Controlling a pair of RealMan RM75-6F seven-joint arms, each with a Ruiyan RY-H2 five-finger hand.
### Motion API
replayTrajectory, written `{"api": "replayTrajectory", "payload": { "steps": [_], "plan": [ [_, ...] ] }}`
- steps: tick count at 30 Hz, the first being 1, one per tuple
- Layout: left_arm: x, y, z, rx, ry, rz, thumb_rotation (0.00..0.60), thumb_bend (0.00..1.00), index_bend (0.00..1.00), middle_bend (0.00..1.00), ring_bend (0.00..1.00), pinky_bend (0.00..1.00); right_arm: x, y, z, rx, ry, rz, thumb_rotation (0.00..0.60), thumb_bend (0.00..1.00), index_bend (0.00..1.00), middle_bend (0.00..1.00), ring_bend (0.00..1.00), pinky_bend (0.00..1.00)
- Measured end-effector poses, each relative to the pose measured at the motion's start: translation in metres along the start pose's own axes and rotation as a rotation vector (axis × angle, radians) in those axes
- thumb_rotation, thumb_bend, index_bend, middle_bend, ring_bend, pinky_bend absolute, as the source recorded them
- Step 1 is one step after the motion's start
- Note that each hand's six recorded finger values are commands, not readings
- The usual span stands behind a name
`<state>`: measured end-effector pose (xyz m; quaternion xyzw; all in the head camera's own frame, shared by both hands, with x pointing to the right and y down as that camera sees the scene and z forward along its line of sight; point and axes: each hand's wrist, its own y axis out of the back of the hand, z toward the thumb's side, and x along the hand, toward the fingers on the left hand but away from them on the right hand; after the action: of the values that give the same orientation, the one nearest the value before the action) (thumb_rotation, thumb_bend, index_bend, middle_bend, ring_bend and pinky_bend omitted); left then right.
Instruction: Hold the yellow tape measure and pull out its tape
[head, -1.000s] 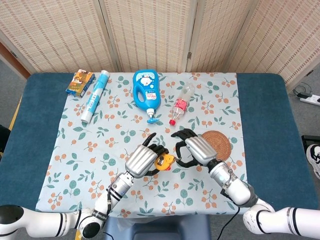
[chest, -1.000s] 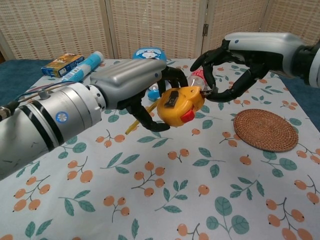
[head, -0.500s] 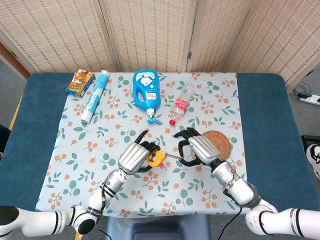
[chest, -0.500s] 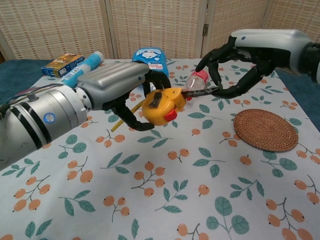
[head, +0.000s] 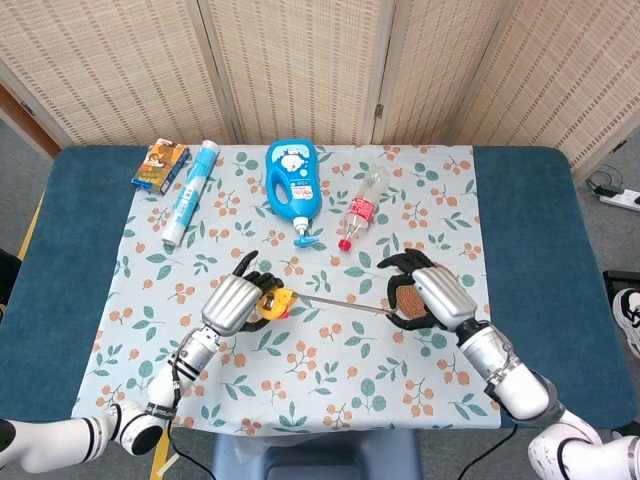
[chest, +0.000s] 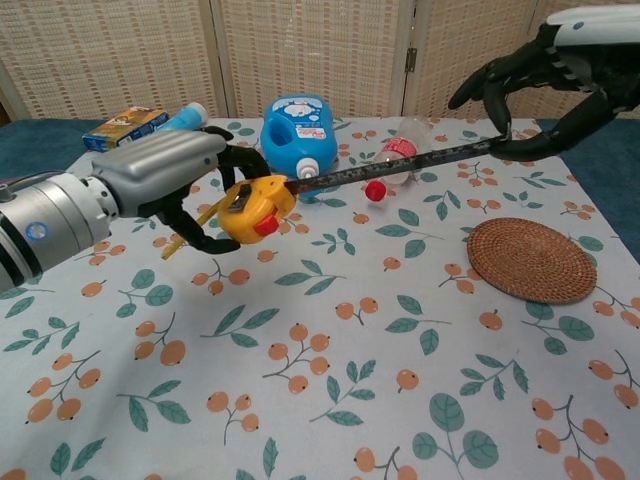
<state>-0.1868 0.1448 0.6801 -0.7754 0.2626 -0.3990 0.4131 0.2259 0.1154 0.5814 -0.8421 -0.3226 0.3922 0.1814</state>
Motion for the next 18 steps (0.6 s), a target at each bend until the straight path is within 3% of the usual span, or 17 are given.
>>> {"api": "replayTrajectory", "payload": {
  "steps": [18],
  "plan": [
    [-0.019, 0.0, -0.069, 0.041, 0.028, -0.008, 0.6, 0.34, 0.56, 0.53, 0.42, 0.07, 0.069, 0.047, -0.033, -0.092, -0.028, -0.138, 0.6, 0.64, 0.71, 0.24, 0.13, 0.01]
  ]
}}
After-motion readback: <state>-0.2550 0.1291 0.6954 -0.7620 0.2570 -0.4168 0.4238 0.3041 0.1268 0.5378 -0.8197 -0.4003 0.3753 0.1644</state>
